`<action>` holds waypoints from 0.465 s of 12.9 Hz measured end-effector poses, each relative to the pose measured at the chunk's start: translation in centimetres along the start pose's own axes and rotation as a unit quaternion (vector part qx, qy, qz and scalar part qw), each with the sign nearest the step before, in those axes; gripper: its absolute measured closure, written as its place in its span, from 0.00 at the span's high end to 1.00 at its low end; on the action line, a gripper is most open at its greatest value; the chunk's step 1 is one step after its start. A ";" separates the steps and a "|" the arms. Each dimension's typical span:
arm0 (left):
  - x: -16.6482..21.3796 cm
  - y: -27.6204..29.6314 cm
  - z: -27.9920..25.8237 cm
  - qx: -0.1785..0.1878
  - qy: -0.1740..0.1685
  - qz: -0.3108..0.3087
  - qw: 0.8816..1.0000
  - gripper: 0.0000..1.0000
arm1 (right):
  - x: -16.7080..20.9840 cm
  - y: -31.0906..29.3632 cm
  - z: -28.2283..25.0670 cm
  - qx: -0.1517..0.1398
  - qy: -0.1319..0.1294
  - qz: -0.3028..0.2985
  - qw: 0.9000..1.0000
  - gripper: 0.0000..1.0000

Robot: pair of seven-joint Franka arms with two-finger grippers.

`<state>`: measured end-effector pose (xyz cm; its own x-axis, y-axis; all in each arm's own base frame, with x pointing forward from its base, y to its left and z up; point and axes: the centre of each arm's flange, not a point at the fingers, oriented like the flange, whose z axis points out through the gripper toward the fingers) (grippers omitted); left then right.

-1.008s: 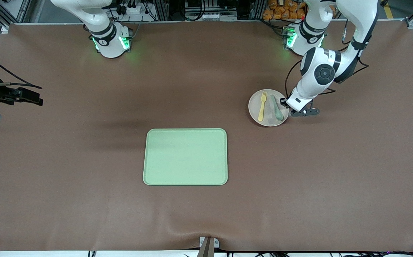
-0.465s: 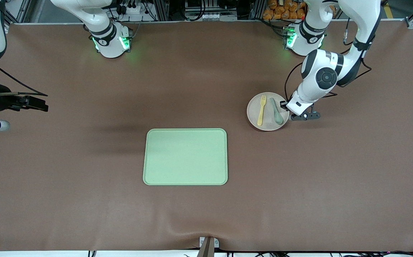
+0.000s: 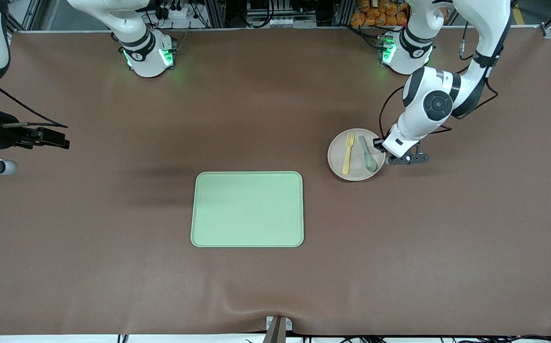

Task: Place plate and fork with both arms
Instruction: 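Lift the plate with the left gripper and carry it over the green tray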

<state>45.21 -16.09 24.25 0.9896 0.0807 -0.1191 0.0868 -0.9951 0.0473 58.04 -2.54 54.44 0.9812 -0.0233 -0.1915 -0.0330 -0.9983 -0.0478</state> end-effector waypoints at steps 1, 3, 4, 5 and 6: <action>0.3 0.4 -0.7 -0.008 -0.006 -0.003 1.000 0.04 | 0.0 -0.1 0.0 0.001 0.000 -0.001 1.000 1.00; 1.0 1.6 -2.2 -0.030 -0.016 0.003 0.999 0.04 | 0.0 -0.3 0.0 0.004 0.000 -0.002 1.000 1.00; 1.3 2.0 -2.9 -0.039 -0.018 0.008 0.999 0.04 | 0.0 -0.4 0.0 0.004 0.000 -0.003 1.000 1.00; 1.8 2.3 -3.5 -0.048 -0.016 0.011 0.999 0.04 | 0.0 -0.5 0.0 0.004 0.000 -0.003 1.000 1.00; 2.2 2.6 -4.2 -0.055 -0.013 0.010 0.998 0.04 | 0.0 -0.5 0.0 0.004 0.000 -0.003 1.000 1.00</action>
<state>48.11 -18.27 28.30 0.9882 0.0574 -0.1419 0.0800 -0.9840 0.1590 58.06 -2.08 54.44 0.9813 -0.0165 -0.1916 -0.0279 -0.9980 -0.0569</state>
